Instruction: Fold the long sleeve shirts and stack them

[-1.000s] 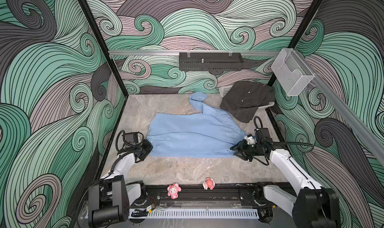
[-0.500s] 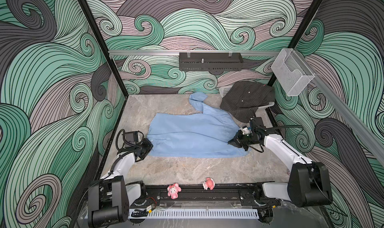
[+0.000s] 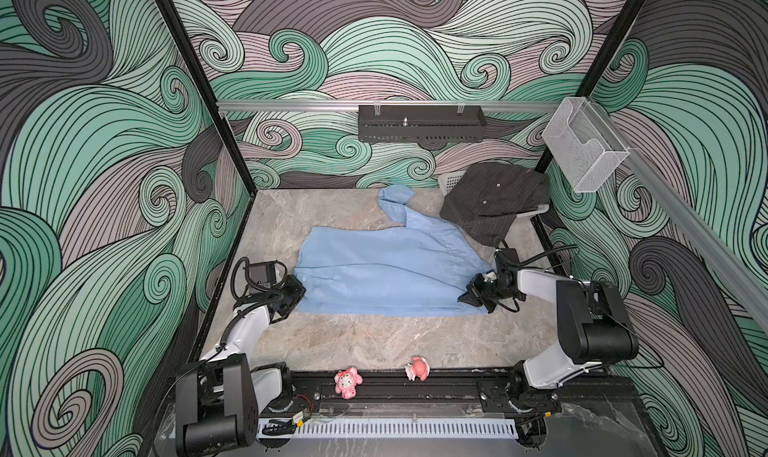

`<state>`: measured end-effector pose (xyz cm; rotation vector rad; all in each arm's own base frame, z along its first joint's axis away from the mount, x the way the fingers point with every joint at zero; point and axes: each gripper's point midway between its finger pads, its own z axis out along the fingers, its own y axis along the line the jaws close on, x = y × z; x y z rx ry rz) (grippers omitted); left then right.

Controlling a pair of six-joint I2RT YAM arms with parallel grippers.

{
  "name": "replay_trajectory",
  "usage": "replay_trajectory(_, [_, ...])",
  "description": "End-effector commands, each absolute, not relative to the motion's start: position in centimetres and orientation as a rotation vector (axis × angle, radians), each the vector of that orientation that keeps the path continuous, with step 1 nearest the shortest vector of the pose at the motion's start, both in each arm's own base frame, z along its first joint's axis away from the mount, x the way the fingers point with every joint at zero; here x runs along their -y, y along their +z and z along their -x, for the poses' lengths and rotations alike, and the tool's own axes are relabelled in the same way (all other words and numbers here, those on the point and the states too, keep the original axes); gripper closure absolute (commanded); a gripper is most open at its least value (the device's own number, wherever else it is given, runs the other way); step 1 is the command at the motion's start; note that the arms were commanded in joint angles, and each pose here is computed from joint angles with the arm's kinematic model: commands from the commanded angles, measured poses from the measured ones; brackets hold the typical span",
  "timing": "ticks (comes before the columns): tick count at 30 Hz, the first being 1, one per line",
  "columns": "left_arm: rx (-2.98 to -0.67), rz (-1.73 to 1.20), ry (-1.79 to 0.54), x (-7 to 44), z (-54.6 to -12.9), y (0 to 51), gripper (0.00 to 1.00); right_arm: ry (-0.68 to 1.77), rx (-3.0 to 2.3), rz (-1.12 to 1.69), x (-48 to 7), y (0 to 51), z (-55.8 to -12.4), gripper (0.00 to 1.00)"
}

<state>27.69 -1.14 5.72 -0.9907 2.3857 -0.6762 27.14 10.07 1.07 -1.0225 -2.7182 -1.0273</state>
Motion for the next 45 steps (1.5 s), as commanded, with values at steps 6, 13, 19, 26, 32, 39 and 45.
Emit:
replay_trajectory(6, [-2.416,1.003,-0.593,0.3,-27.9,5.1,0.80,-0.914,2.783,1.034,-8.3,-1.1,-26.8,1.00])
replay_trajectory(13, [-2.348,0.924,-0.518,-0.8,-28.1,10.5,0.46,-0.911,2.835,0.938,-8.6,1.6,-26.4,0.98])
replay_trajectory(19, [-2.236,0.684,-0.576,1.8,-29.8,17.6,0.49,-0.849,3.017,0.716,-10.2,6.6,-27.9,0.85])
replay_trajectory(26, [-2.592,0.653,-0.735,9.0,-31.4,10.6,0.56,-0.796,2.990,0.608,-13.7,5.1,-29.6,0.84])
replay_trajectory(32, [-2.708,0.792,-0.689,8.9,-29.7,5.4,0.63,-0.674,2.938,0.552,-14.9,1.8,-27.6,0.83])
replay_trajectory(39, [-2.813,1.163,-0.641,4.8,-22.9,0.1,0.60,-0.494,2.895,0.461,-14.3,0.1,-22.7,0.80])
replay_trajectory(45, [-2.772,1.216,-0.687,4.8,-20.4,1.2,0.58,-0.442,2.886,0.376,-14.2,0.3,-18.9,0.79])
